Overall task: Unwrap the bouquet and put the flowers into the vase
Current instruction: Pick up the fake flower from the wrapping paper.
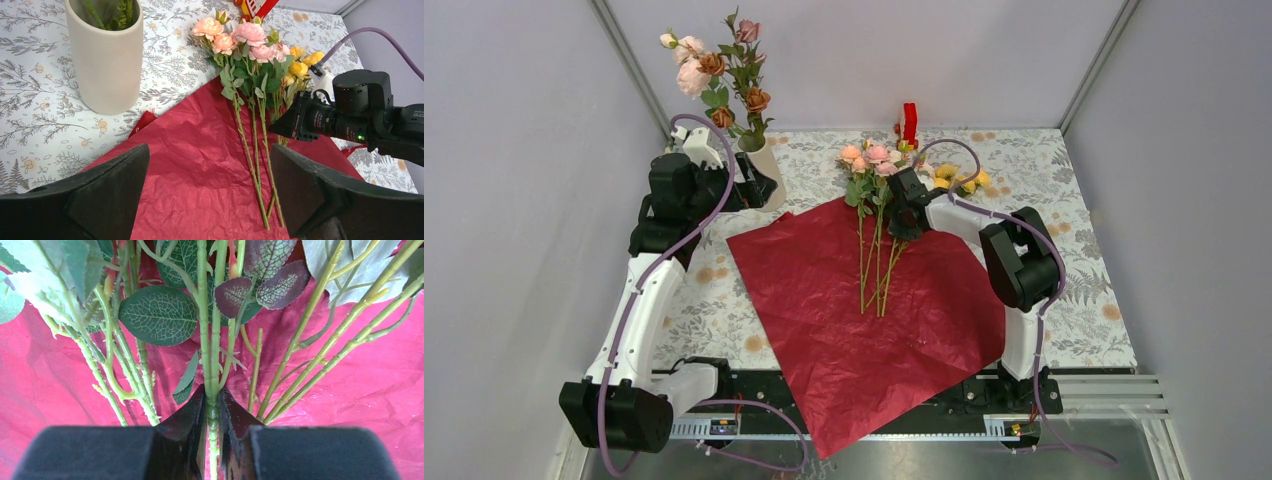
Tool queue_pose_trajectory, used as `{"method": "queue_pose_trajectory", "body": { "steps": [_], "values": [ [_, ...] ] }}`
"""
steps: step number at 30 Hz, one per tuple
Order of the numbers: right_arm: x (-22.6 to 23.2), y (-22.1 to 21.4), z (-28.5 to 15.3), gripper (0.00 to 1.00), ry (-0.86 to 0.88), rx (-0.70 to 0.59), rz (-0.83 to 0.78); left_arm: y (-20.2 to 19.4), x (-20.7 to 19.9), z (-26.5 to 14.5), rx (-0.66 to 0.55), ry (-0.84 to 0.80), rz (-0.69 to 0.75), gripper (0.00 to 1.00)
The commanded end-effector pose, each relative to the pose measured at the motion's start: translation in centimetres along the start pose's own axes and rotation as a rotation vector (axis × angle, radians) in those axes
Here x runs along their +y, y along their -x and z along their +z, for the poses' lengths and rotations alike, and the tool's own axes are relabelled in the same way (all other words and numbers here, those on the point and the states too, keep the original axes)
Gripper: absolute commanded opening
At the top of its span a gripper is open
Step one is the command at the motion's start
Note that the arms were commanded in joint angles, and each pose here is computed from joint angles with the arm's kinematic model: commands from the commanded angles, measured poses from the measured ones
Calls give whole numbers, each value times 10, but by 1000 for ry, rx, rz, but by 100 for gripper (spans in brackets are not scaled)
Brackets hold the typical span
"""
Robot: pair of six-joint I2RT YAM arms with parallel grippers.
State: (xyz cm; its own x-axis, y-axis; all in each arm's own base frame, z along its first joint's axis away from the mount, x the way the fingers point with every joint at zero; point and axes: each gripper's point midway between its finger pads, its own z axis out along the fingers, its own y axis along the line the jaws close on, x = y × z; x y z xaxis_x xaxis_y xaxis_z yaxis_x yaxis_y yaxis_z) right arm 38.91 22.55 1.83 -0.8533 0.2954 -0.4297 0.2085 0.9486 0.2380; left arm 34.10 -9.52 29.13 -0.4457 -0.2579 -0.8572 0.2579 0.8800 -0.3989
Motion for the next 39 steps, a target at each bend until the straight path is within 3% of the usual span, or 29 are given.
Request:
{"method": "queue_pose_trajectory", "body": {
  "steps": [1,13,24,28,39],
  "values": [
    [16,28,-16,1,49,-79,37,19,-10,-7,-52,-37,24,99],
    [11,50,-57,0,84,-200,168,20,-10,-8,-53,-40,20,99],
    [10,71,-115,0,175,-347,174,19,-2,-7,-59,-1,31,99],
    [12,77,-149,0,247,-409,106,20,-7,-8,-66,-31,33,99],
    [82,29,-279,0,798,-415,-305,12,-93,-31,-98,-344,162,98]
  ]
}}
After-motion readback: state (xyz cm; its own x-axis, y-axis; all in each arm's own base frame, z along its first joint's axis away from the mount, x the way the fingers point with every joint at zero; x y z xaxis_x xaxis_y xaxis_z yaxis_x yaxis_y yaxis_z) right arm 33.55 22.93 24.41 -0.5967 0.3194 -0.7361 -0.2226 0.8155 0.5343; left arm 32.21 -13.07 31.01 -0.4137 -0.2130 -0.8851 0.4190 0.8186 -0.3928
